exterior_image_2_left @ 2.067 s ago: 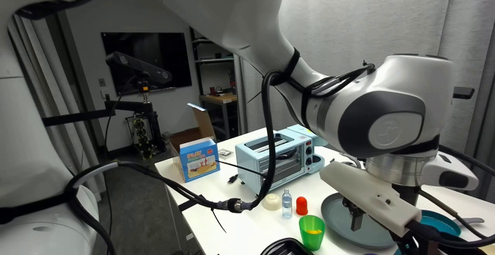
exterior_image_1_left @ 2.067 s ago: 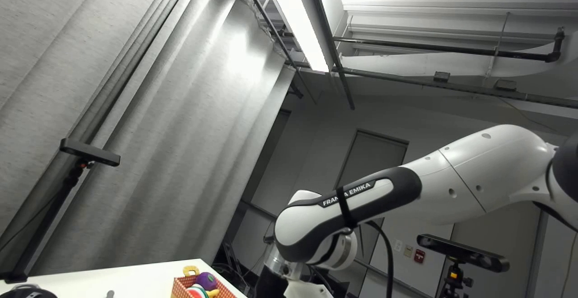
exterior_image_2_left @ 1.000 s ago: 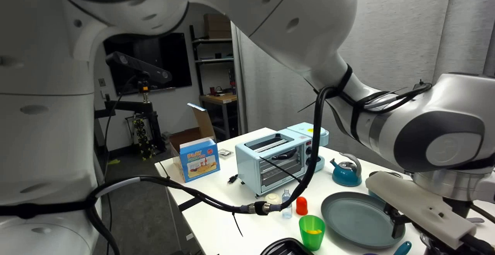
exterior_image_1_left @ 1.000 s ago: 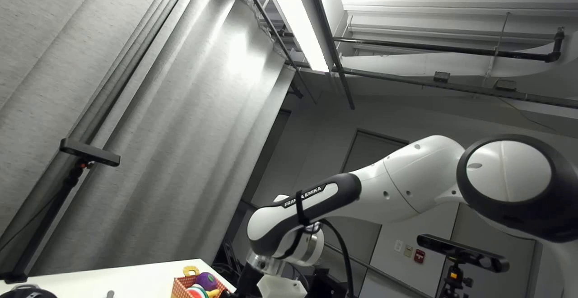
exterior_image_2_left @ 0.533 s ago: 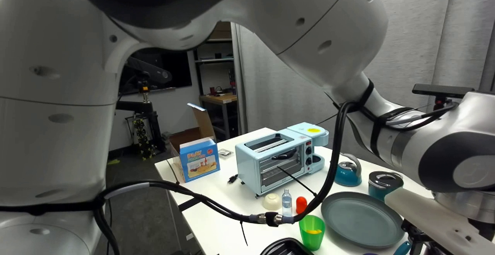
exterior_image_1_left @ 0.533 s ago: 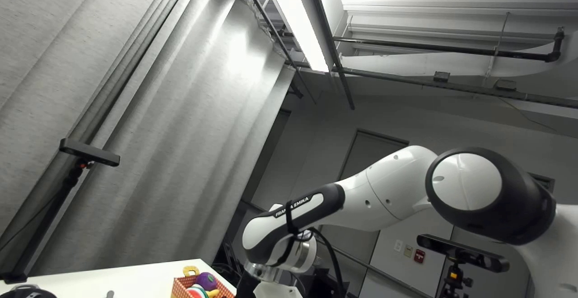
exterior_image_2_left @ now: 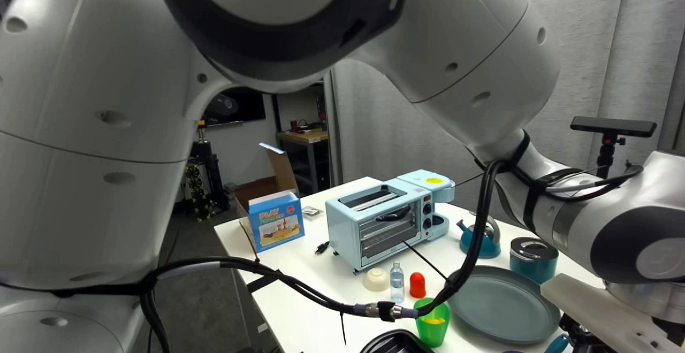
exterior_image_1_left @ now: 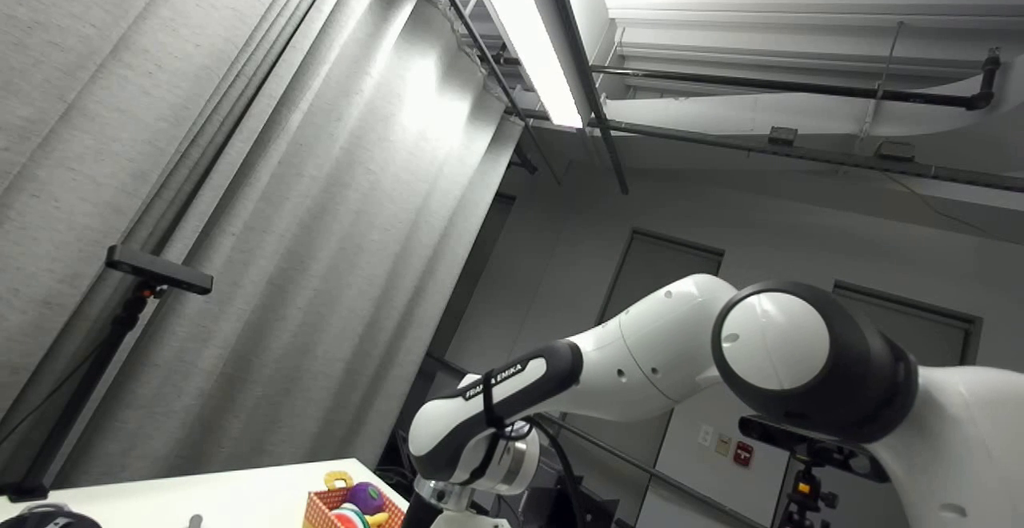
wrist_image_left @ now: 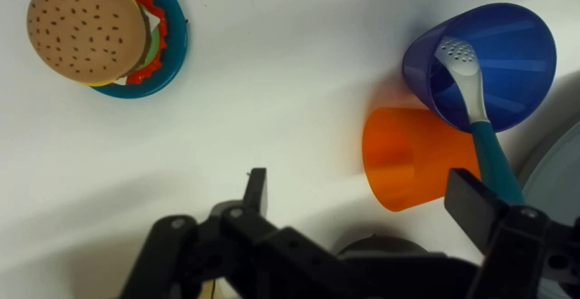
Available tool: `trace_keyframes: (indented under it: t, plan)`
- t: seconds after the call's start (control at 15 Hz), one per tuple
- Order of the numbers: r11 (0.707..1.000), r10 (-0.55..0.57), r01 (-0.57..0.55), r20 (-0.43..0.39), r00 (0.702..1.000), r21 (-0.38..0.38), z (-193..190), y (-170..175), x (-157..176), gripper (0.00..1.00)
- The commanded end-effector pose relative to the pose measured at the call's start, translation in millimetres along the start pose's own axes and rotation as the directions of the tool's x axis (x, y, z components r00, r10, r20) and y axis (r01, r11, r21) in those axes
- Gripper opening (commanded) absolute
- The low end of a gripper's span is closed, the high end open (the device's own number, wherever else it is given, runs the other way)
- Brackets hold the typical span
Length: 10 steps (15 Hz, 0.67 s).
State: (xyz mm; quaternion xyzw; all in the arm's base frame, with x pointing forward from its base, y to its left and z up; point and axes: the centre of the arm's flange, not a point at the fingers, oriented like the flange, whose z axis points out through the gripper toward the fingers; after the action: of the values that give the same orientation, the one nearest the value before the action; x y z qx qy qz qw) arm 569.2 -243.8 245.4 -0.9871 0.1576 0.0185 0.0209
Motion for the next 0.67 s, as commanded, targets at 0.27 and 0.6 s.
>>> trace_keyframes:
  t: [0.27,0.6]
  plan:
    - [0.997,-0.009,0.01,-0.009,1.0,0.072,25,8,32,1.0]
    - [0.991,-0.016,0.016,-0.003,1.0,0.135,40,-3,41,1.0]
